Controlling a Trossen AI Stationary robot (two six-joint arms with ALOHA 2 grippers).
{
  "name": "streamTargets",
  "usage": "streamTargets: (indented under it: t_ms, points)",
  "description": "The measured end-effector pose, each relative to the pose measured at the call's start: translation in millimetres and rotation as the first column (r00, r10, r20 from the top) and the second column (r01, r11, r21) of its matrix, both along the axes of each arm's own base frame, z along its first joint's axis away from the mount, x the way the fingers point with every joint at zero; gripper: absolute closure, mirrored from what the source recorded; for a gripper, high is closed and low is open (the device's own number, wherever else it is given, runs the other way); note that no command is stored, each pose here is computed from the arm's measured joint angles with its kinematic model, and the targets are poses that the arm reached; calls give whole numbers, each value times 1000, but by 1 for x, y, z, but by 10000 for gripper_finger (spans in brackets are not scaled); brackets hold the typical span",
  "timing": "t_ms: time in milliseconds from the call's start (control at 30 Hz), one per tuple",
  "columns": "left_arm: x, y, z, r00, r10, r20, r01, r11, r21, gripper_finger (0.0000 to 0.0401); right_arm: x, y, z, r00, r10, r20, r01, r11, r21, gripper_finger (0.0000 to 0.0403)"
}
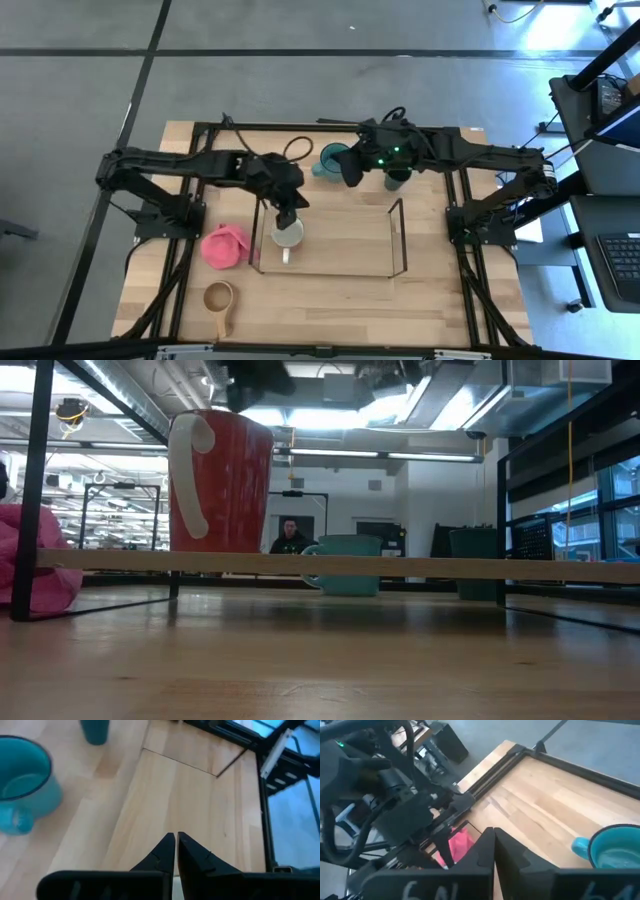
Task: Stack small to large cups/mugs on shelf
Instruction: Put the orange mug on the shelf
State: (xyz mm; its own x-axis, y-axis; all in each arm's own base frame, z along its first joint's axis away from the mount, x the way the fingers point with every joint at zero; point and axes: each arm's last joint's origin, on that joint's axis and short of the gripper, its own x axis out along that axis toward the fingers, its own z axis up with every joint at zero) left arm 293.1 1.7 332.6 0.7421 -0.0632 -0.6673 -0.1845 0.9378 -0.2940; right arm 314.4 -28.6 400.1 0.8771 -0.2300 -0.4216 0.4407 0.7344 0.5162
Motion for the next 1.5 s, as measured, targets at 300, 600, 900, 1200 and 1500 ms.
streamTargets:
  t_ms: [300, 600, 900, 1200, 1500]
  points:
    - [34, -2, -13, 975, -174, -138, 163, 983, -86, 387, -2, 0, -7, 998, -10, -66, 11, 1000, 21, 393]
    - [47, -4, -24, 947, -246, -205, 229, 968, -100, 387, -2, 0, -7, 998, -9, -69, 10, 1000, 18, 393]
    - [48, -5, -24, 944, -259, -204, 240, 964, -114, 387, -2, 0, -7, 998, -9, -70, 10, 1000, 18, 393]
    - [48, -3, -25, 950, -218, -222, 209, 976, -61, 387, -2, 0, -8, 997, -9, -73, 11, 1000, 19, 393]
    - [53, -6, -31, 951, -201, -236, 199, 979, -34, 387, -5, 0, -12, 992, -12, -123, 14, 1000, 14, 393]
